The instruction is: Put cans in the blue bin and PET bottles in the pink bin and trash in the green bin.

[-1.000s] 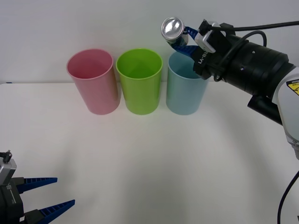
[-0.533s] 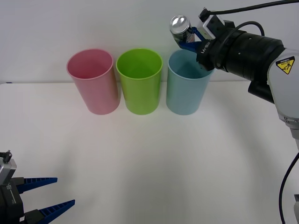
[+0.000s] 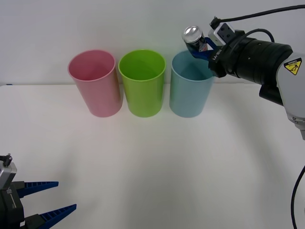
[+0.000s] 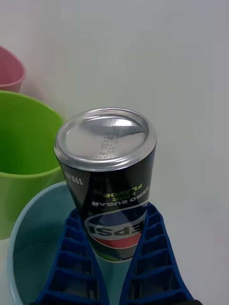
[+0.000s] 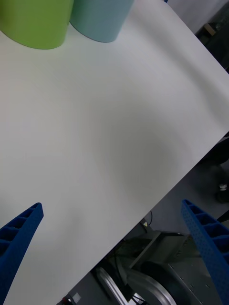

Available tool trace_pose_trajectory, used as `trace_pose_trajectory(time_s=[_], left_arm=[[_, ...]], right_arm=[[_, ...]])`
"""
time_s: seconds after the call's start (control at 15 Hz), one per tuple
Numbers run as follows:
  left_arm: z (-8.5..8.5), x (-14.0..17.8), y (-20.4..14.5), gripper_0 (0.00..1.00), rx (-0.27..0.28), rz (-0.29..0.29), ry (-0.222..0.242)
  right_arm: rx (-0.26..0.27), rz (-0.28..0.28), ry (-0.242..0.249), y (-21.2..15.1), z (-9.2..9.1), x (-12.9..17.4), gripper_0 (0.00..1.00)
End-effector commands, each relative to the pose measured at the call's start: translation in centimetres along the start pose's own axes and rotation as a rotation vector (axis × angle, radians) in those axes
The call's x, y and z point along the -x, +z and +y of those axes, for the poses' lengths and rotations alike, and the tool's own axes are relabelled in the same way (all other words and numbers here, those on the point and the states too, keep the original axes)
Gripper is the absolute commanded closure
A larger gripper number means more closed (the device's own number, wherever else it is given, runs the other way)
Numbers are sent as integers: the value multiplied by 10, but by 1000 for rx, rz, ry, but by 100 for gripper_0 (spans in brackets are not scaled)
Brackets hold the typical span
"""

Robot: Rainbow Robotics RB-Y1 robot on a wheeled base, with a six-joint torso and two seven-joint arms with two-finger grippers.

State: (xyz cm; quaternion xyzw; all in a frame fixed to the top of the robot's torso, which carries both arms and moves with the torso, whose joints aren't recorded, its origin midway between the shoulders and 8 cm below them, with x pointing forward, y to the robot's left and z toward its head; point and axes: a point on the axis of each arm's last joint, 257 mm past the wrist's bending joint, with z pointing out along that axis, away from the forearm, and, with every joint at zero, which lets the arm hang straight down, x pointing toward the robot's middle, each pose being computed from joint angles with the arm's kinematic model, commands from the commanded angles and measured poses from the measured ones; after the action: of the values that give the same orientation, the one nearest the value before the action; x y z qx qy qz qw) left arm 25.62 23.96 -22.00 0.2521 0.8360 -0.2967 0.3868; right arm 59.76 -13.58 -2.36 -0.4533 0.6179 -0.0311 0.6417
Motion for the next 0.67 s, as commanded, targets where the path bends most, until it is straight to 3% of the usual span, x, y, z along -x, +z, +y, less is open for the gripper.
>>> trace_pose_trajectory(time_s=[0.07, 0.67], left_arm=[[0, 0, 0, 0, 0, 0, 0], [0, 0, 0, 0, 0, 0, 0]], right_arm=[[1, 25, 16, 1, -1, -14, 100], [3, 46, 39, 8, 5, -26, 100]])
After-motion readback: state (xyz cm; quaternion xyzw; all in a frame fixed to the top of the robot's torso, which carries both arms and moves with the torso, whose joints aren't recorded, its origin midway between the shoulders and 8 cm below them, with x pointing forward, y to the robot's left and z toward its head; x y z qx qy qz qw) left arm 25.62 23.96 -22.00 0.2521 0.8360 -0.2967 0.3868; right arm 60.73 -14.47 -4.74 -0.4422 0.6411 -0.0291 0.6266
